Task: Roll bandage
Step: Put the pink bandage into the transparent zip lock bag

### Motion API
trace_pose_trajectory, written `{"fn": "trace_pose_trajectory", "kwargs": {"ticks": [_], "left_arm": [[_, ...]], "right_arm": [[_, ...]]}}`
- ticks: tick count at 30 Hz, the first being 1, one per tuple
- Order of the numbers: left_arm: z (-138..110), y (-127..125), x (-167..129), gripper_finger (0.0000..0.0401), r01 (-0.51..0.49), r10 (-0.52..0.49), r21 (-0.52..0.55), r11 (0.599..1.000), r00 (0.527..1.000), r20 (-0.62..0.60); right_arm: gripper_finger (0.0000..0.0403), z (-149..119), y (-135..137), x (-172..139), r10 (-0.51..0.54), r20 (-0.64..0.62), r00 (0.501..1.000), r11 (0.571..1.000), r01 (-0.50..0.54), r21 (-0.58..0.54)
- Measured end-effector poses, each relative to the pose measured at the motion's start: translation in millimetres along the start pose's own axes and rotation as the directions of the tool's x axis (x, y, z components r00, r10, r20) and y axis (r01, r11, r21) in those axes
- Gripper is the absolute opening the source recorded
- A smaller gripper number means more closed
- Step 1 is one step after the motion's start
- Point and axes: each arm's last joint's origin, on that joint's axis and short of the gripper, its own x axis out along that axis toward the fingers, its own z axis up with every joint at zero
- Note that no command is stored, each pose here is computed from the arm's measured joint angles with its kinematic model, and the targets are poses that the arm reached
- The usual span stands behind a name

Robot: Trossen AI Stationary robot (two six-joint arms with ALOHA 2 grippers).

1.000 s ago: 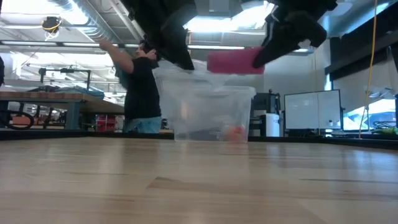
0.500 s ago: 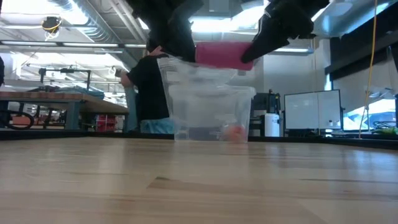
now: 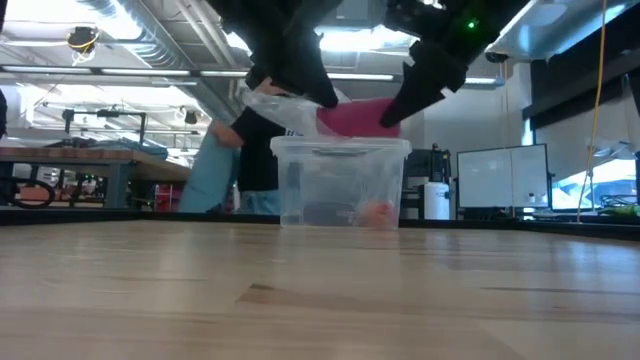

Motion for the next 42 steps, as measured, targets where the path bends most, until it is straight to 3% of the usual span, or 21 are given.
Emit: {"fn": "trace_pose_trajectory", "kwargs": {"ticks": [8,14,17,21,25,29,35,42], "left_arm": [[7.6,-8.8,4.0,0.0005,0.056,-0.05,-0.059,0.997,0.994,0.098],[12.0,-14.3,5.0,0.0005,0.094,-0.078,-0.095,0.991,0.985,0.157],[12.2,-16.3,6.7,0.0005,0.122,-0.105,-0.098,0.988,0.981,0.163],[9.3,-21.4,9.1,0.0005,0.126,-0.128,0.021,0.992,0.978,0.162],[7.8,-21.6,10.9,0.0005,0.13,-0.136,0.047,0.99,0.98,0.149],[6.9,-19.6,9.8,0.0005,0.13,-0.136,0.053,0.99,0.983,0.126],[5.0,-18.3,10.6,0.0005,0.14,-0.139,-0.008,0.99,0.985,0.1],[2.7,-10.0,14.9,0.0005,0.084,-0.08,-0.055,0.995,0.995,0.065]], "right_arm": [[0.0066,3.5,-5.8,6.2,-0.046,0.021,0.999,0.993,0.044,0.111],[0.0066,17.1,-2.5,4.9,0.058,0.142,0.988,0.975,-0.087,0.206],[0.0066,17.7,-2.3,4.8,0.07,0.149,0.986,0.973,-0.1,0.207],[0.0073,17.4,-2.7,4.7,0.054,0.147,0.988,0.975,-0.083,0.204],[0.0101,17.6,-1.2,5.0,0.098,0.153,0.983,0.972,-0.127,0.196],[0.0153,18.1,-0.8,5.1,0.115,0.16,0.98,0.974,-0.143,0.176],[0.0225,11.1,1.1,6.6,0.163,0.117,0.98,0.972,-0.18,0.154],[0.0249,2.9,4.9,5.3,0.283,0.022,0.959,0.952,-0.283,0.12]]}}
